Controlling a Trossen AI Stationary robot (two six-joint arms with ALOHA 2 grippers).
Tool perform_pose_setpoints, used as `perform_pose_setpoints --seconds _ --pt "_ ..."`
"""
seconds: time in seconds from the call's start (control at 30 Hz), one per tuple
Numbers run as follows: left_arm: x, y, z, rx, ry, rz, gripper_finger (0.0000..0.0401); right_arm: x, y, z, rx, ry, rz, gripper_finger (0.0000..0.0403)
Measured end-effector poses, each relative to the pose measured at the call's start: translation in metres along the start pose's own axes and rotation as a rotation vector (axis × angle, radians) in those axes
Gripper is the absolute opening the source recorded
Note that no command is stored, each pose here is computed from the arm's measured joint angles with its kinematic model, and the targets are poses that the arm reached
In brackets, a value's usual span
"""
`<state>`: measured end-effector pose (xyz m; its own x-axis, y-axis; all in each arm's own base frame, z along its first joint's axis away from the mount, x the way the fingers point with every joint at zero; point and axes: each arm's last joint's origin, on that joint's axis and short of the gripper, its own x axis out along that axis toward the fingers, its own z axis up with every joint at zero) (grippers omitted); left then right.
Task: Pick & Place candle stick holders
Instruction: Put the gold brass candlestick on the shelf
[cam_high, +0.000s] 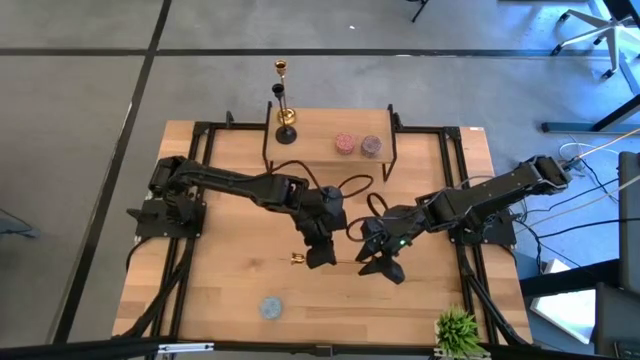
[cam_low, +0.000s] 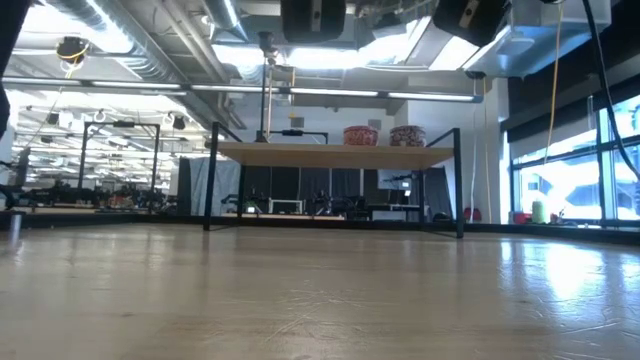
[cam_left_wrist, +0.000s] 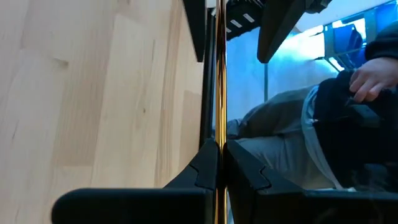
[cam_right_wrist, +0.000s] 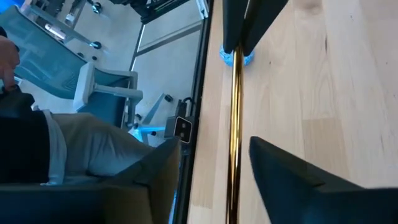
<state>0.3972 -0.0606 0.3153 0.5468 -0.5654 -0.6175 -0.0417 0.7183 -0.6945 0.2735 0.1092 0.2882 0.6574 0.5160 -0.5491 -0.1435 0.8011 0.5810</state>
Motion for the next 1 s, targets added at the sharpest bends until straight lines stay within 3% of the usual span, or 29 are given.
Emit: perform_pose_setpoints --seconds 0.43,0.77,1.0 --pt "-0.0003 -0.0005 0.0002 0.022 -0.004 0.0 0.0009 0.0 -0.0003 0.0001 0.001 -0.002 -0.005 0.0062" --pt "-0.0005 -0.0019 0.0019 0.03 -0.022 -0.011 0.0012 0.0 -0.0012 -0.0016 0.028 0.015 -0.014 0.004" --pt "-0.0012 -0.005 0.0065 0.061 -0.056 -0.054 0.0051 -0.0001 -0.0023 -0.004 0.053 0.041 -0.023 0.0024"
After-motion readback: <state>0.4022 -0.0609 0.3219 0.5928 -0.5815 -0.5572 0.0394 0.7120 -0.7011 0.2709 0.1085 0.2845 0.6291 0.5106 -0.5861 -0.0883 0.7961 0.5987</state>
